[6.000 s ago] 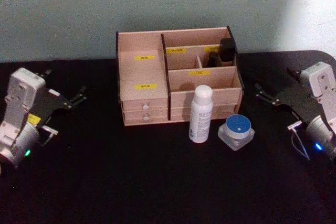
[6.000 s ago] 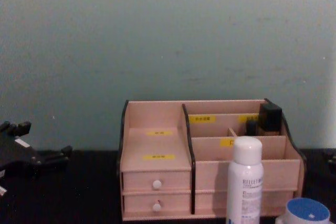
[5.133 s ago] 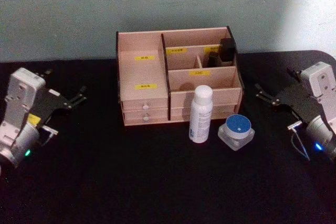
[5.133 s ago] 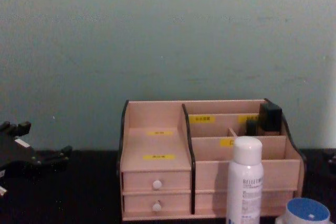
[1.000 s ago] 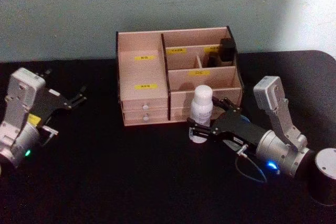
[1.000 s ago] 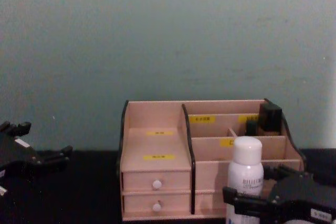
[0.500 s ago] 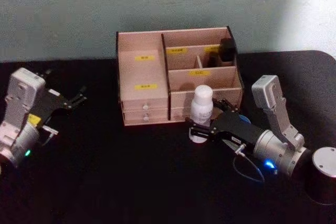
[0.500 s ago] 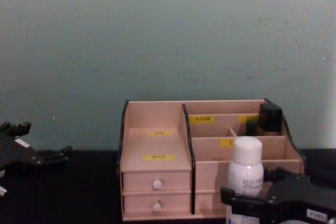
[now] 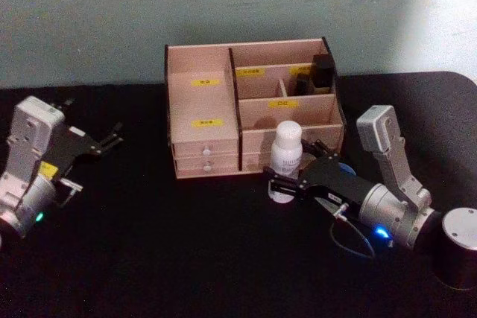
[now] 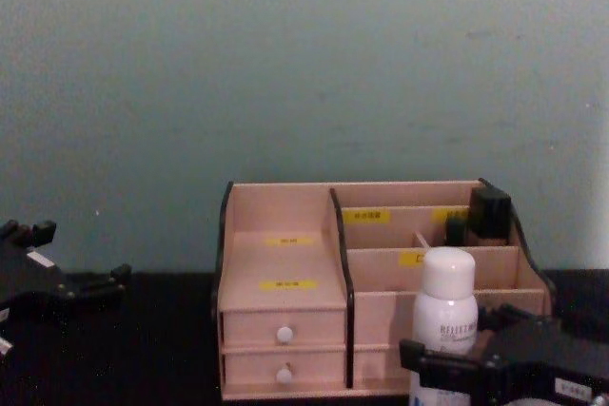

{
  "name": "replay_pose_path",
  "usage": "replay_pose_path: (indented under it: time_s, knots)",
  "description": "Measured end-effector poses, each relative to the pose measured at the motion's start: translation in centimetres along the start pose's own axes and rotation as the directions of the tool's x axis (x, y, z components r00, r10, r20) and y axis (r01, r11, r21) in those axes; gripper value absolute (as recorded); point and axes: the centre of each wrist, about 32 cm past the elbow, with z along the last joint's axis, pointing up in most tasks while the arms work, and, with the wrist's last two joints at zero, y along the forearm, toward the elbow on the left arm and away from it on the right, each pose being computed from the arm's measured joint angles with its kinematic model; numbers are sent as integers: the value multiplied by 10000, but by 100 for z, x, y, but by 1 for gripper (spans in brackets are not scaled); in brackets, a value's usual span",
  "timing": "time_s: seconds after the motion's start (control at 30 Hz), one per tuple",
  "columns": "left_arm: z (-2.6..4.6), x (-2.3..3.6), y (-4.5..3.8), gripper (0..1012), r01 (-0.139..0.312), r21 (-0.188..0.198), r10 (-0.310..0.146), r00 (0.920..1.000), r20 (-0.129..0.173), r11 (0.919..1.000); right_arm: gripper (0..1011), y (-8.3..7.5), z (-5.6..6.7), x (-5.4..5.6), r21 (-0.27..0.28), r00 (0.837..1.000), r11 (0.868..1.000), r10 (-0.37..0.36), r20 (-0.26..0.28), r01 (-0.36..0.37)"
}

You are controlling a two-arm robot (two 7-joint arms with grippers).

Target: Pick up the facial cleanser and watermelon frost from the table and place them into the tiered storage box.

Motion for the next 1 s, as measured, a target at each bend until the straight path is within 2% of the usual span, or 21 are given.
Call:
replay_pose_path:
  time_s: [0.3,0.4,0.53,0.83,1.0]
  knots:
    - [0,0,0,1001,0,1,0,10000,0,10000,1003,-2,-1,1,3,10000,10000,-1,6,1]
    - [0,0,0,1001,0,0,0,10000,0,10000,969,-3,-1,1,3,10000,10000,0,9,0]
    - [0,0,0,1001,0,0,0,10000,0,10000,890,-4,-2,0,4,10000,10000,1,9,-1]
    - [0,0,0,1001,0,1,0,10000,0,10000,605,-4,-2,0,9,10000,10000,1,13,-1]
    - [0,0,0,1001,0,1,0,10000,-1,10000,594,-4,-2,0,10,10000,10000,1,14,-1]
